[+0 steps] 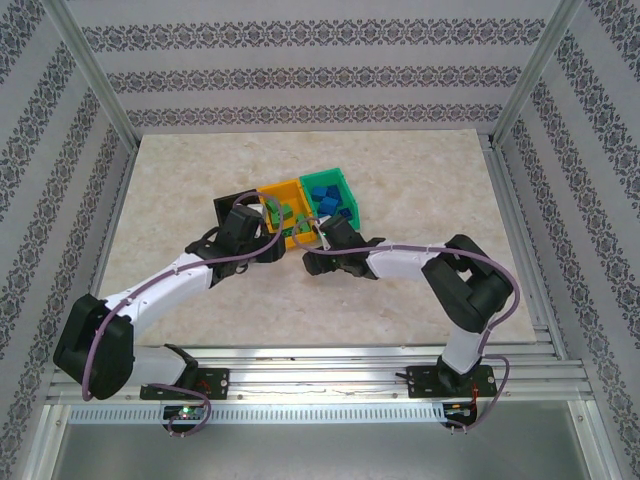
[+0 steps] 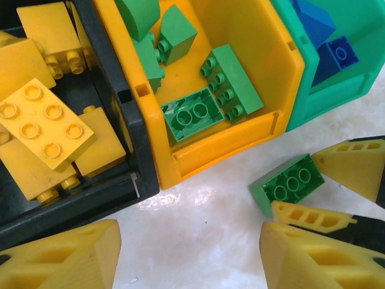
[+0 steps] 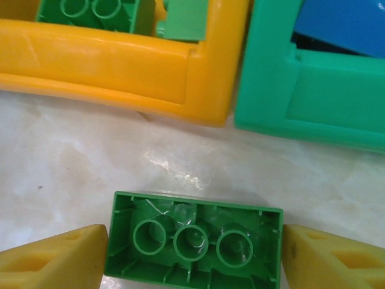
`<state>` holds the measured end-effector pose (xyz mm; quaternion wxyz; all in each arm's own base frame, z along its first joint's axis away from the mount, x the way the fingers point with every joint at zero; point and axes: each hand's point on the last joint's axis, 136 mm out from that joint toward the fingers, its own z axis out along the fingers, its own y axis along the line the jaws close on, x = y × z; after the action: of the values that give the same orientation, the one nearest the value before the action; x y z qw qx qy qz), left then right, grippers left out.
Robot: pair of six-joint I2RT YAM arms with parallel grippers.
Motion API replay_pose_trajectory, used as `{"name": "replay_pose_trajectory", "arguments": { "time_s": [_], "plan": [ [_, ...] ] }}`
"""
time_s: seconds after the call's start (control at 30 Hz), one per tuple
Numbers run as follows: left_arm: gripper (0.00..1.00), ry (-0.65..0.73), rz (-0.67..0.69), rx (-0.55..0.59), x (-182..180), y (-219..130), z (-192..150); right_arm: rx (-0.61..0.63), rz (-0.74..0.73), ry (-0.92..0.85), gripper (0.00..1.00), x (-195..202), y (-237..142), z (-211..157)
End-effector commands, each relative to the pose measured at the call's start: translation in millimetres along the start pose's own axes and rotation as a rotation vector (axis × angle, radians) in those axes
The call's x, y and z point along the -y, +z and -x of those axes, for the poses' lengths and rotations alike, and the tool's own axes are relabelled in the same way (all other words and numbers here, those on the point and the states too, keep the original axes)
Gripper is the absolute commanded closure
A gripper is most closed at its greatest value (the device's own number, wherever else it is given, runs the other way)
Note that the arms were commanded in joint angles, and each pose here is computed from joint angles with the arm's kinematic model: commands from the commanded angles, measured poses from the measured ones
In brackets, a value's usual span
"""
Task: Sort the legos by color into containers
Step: Pick up the lego from the center of the table.
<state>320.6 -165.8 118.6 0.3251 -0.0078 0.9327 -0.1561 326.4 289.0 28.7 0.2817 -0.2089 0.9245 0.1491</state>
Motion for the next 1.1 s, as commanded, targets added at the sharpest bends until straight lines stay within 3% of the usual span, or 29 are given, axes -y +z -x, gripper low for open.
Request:
{"name": "replay_pose_trajectory", "arguments": {
  "time_s": [0.0, 0.2, 0.53, 1.07],
  "plan": [
    [0.38, 0.009, -0.014, 0.045, -3, -5, 9, -0.011, -0.041, -0.041, 0.25, -2, 3, 3],
    [0.38, 0.002, -0.021, 0.054, -3, -5, 10, -0.037, -0.063, -0.056, 0.26, -3, 9, -2],
    [0.38, -0.029, -0.023, 0.067, -9, -3, 5, -0.026, -0.069, -0.075, 0.39, -5, 6, 2],
    [0.37, -0.058, -0.122, 0.134, 0, -8, 11, 0.046, -0.021, -0.038, 0.39, -13, -21, 16]
  ]
}}
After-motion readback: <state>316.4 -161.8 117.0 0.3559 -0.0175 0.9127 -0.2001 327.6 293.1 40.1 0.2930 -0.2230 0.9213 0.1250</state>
